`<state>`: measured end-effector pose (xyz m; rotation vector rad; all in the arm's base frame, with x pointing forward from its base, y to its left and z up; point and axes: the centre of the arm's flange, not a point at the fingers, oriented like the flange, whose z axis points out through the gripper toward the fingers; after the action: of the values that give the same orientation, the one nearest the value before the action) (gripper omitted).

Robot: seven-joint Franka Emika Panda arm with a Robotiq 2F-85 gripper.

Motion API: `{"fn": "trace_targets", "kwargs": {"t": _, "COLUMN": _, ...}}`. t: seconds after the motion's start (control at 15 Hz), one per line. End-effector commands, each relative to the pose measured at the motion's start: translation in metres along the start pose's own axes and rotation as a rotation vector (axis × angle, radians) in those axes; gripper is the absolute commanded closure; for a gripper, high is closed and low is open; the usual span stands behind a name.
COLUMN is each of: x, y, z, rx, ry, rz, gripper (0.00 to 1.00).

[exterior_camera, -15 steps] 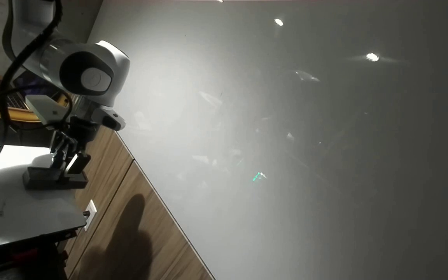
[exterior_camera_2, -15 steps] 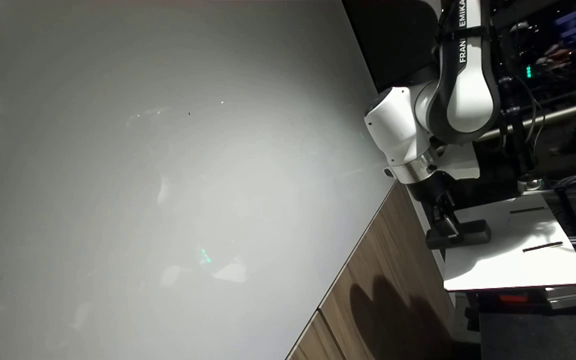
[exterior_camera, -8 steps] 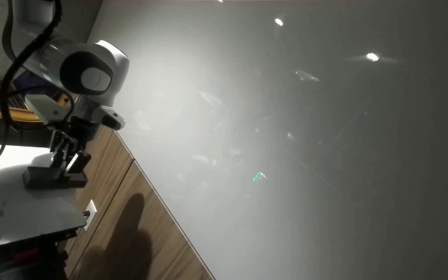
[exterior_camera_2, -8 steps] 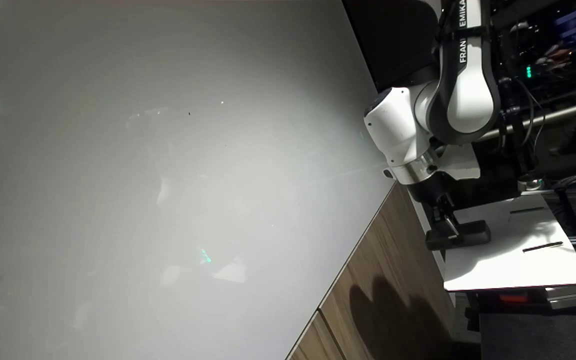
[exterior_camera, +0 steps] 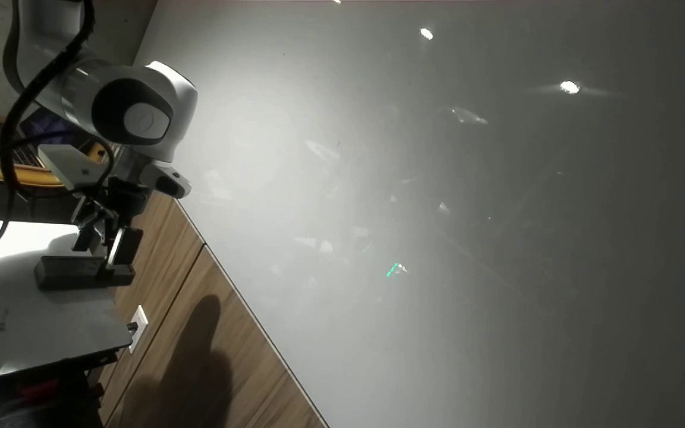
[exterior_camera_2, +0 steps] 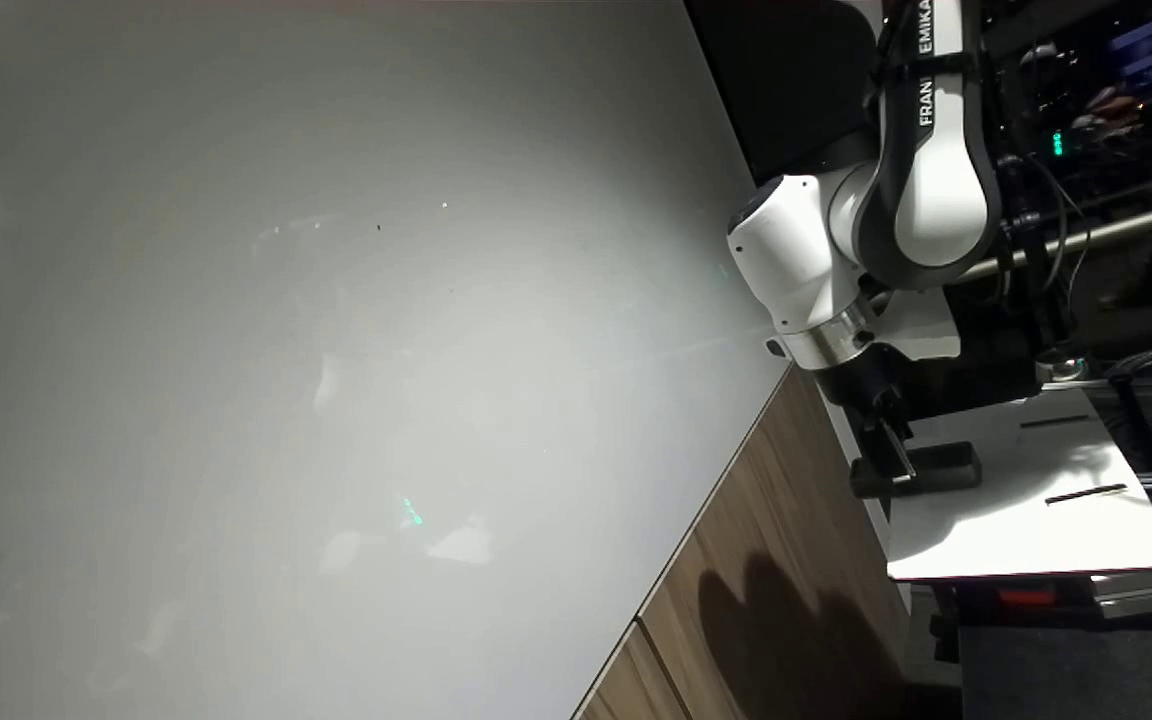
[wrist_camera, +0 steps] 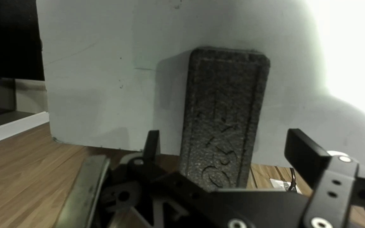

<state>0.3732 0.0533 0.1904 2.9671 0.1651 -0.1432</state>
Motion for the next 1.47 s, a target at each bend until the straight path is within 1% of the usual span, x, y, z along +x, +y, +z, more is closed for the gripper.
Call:
{"fn": "trace_targets", "kwargs": {"t": 0.0, "x": -0.014, "y": -0.002, "z": -0.015, "rx": 0.013, "ry": 0.024, "rz": -0.015, "gripper": 0.0}}
{"fn": "trace_targets", "kwargs": {"t": 0.27, "x": -0.008, "y": -0.004, "z": -0.063, "rx": 0.016, "ry": 0.063, "rz": -0.01, "gripper": 0.0}}
{"fn": "trace_targets", "kwargs": {"t": 0.67, "x": -0.006, "y": 0.007, "z": -0.167, "rx": 0.005, "ry": 0.165, "rz": -0.041, "gripper": 0.0}}
{"fn": "trace_targets", "kwargs": {"t": 0.8, "x": -0.004, "y": 0.015, "z": -0.202, "rx": 0.017, "ry": 0.202, "rz": -0.044, "gripper": 0.0}}
{"fn": "trace_targets", "kwargs": {"t": 1.0, "x": -0.009, "y": 0.028, "z": -0.249, "rx": 0.077, "ry": 0.286, "rz": -0.055, "gripper": 0.0}}
{"fn": "trace_targets", "kwargs": {"t": 1.2, "x": -0.016, "y": 0.042, "z": -0.277, "rx": 0.101, "ry": 0.328, "rz": -0.061, "gripper": 0.0}}
{"fn": "trace_targets", "kwargs": {"t": 1.27, "x": -0.007, "y": 0.032, "z": -0.258, "rx": 0.071, "ry": 0.32, "rz": -0.047, "gripper": 0.0}}
{"fn": "trace_targets", "kwargs": {"t": 1.4, "x": -0.009, "y": 0.034, "z": -0.264, "rx": 0.071, "ry": 0.33, "rz": -0.046, "gripper": 0.0}}
